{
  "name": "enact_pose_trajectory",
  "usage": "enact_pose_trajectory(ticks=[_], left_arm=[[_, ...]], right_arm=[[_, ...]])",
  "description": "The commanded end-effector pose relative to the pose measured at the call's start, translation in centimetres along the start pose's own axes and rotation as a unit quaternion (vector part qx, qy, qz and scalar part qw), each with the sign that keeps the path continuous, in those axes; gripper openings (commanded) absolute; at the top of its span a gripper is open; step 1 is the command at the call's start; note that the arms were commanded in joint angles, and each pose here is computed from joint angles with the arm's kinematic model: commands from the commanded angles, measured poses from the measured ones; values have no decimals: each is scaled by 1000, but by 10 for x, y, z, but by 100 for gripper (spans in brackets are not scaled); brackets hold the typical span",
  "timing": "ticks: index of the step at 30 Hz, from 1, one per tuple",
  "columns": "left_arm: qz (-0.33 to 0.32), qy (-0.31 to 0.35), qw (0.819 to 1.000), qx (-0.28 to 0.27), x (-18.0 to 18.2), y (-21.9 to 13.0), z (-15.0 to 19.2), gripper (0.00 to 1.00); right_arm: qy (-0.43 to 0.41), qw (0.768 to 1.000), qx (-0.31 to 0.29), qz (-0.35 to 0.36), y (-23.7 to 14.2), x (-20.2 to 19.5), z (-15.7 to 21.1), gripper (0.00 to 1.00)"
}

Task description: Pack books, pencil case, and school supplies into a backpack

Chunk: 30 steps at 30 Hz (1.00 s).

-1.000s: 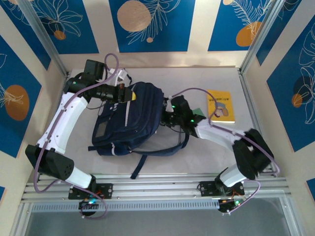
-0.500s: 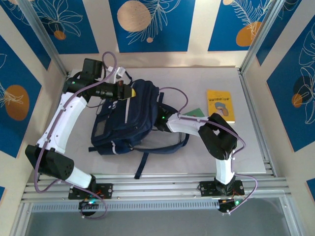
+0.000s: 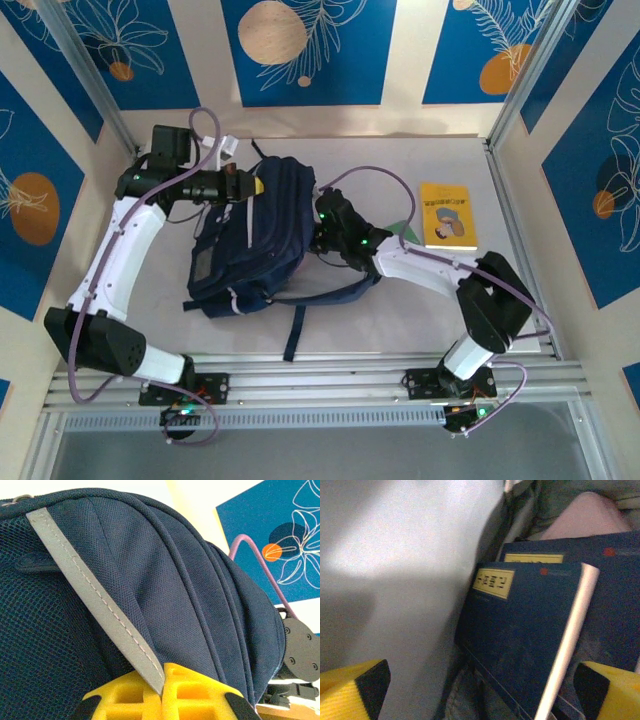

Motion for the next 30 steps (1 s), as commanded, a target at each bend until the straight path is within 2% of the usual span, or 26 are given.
enact_pose_trajectory(ticks=[1, 4, 7, 9, 12, 16, 22, 26, 30], left_arm=[[-10, 70, 995, -66, -16, -28, -20, 0], [-97, 67, 991, -57, 3, -34, -12, 0], [-184, 57, 980, -49, 25, -38, -6, 0], [-243, 46, 968, -42, 43, -41, -5, 0], [-288, 33, 956, -35, 62, -38, -5, 0], [-312, 27, 949, -33, 84, -25, -15, 0], [-321, 37, 946, -8, 112, 1, -33, 0], [-281, 29, 959, 28, 118, 30, -14, 0], [-259, 37, 961, 89, 121, 59, 18, 0]], right_arm=[[-1, 999, -21, 46, -21, -20, -10, 91], [16, 995, -47, 91, -48, -37, -24, 88], [25, 987, -78, 140, -79, -53, -39, 89], [21, 973, -124, 191, -102, -68, -51, 90], [31, 954, -161, 249, -127, -93, -70, 91], [78, 938, -181, 285, -145, -128, -98, 91], [109, 918, -174, 339, -137, -168, -145, 93], [121, 897, -157, 395, -126, -201, -174, 94], [128, 888, -142, 419, -119, -225, -193, 95]])
Point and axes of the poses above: each hand's point on the last joint's axis, 136 mm out from that joint toward the fingers, its own y axis out along the fingers, its own x axis along the line the jaws close on, z = x × y, the point moved 5 cm from there along -y, back along the fingers, and after that the axes turned 14 degrees about y, right-handed, at the moved point
